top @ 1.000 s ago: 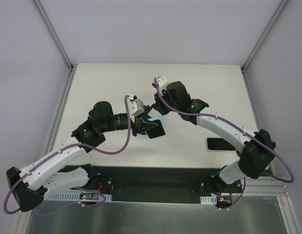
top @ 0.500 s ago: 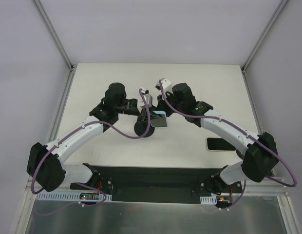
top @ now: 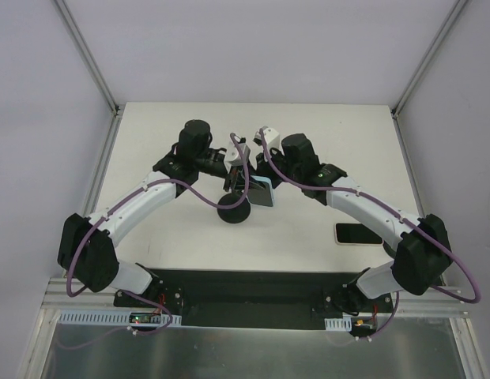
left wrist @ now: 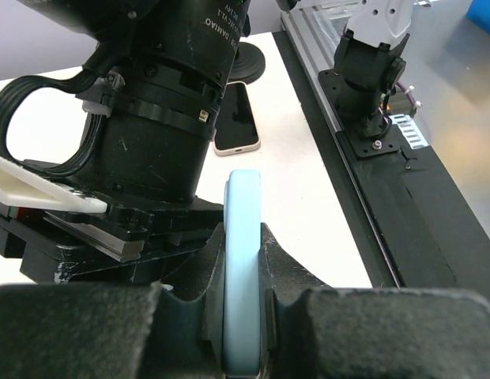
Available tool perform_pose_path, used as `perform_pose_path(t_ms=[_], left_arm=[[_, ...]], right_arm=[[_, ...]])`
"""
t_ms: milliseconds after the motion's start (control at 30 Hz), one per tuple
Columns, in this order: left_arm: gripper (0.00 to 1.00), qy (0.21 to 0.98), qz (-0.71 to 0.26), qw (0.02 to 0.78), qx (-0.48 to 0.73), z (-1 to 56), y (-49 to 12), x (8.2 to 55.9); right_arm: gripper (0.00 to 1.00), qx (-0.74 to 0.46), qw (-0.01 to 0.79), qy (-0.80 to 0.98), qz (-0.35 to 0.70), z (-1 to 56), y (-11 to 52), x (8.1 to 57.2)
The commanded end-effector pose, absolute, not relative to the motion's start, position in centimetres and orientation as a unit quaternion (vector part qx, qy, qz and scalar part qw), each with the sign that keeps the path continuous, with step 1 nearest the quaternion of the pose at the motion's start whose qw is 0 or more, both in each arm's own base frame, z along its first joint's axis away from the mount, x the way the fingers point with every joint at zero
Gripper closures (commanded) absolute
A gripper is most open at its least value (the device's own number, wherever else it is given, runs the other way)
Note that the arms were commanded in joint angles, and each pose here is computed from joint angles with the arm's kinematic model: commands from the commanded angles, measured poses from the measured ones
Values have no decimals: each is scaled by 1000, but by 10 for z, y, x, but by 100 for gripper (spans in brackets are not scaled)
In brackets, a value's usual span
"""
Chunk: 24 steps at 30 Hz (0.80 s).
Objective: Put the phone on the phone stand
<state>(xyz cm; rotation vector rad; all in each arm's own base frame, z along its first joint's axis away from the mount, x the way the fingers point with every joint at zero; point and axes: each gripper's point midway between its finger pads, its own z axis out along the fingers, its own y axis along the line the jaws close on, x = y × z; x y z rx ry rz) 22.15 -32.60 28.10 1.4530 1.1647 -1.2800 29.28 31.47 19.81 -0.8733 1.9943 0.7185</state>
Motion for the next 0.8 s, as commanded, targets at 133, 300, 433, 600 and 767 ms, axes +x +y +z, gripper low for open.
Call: perform_pose_path(t_ms=[133, 300, 433, 600, 767], left_arm=[[100, 420, -480, 476, 605, 298, -324, 242], [100, 437, -473, 478, 597, 293, -317, 253], [100, 447, -451, 488, 598, 283, -312, 257], [100, 450, -452, 486, 598, 283, -313, 261], [100, 452, -450, 482, 600, 283, -308, 267]], right_arm=[[99, -360, 420, 761, 339, 222, 329, 277], [99, -360, 424, 760, 335, 222, 328, 278], [99, -357, 429, 761, 331, 222, 326, 279], [99, -367, 423, 755, 342, 222, 329, 275], [99, -393, 421, 741, 346, 223, 329, 269]])
